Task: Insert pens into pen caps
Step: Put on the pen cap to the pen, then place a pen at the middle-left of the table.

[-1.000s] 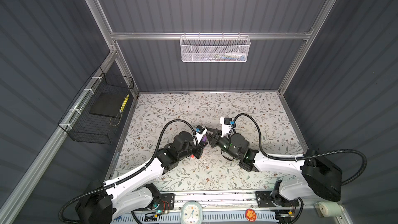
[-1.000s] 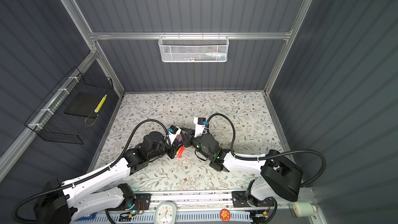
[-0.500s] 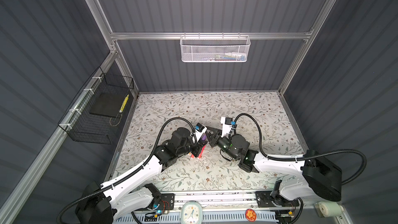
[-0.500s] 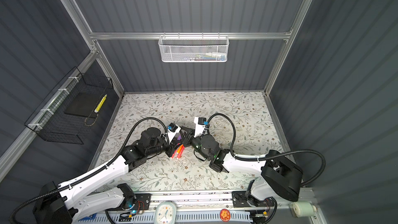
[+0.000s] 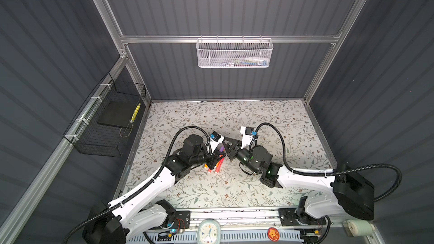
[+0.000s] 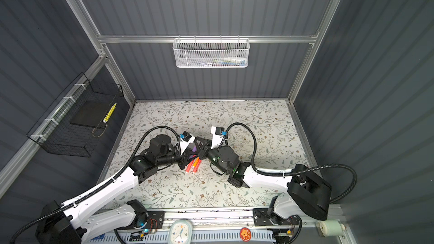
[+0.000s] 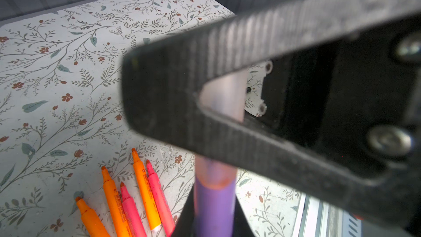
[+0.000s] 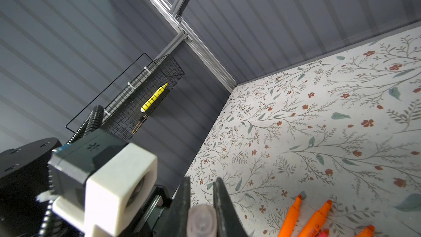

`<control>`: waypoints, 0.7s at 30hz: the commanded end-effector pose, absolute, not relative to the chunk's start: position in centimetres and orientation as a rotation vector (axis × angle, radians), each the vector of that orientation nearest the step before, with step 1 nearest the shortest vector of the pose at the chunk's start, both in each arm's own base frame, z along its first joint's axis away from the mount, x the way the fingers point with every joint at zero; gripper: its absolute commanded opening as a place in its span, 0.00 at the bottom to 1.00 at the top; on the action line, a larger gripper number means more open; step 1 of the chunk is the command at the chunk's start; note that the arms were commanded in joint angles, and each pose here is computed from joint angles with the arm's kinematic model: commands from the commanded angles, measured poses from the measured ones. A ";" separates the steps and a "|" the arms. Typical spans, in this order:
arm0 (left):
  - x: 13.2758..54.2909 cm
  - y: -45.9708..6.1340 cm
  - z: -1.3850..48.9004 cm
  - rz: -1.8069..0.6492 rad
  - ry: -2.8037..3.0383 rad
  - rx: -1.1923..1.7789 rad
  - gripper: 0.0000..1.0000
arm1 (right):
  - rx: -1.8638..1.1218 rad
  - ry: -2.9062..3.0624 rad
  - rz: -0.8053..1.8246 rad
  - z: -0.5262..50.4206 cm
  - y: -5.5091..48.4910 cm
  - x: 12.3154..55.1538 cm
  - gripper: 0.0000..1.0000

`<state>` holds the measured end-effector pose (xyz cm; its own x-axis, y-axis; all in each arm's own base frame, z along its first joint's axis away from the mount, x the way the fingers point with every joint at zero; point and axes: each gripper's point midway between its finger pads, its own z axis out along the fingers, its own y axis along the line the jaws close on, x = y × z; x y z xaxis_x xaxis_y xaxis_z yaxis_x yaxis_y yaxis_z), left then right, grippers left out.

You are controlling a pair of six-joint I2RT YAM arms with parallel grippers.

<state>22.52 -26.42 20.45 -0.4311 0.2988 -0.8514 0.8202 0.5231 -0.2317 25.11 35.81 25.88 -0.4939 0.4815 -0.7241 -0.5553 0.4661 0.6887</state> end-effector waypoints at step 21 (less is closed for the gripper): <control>32.4 -16.8 11.9 -0.364 2.240 0.151 0.00 | -0.087 1.921 1.027 20.3 28.4 22.2 0.88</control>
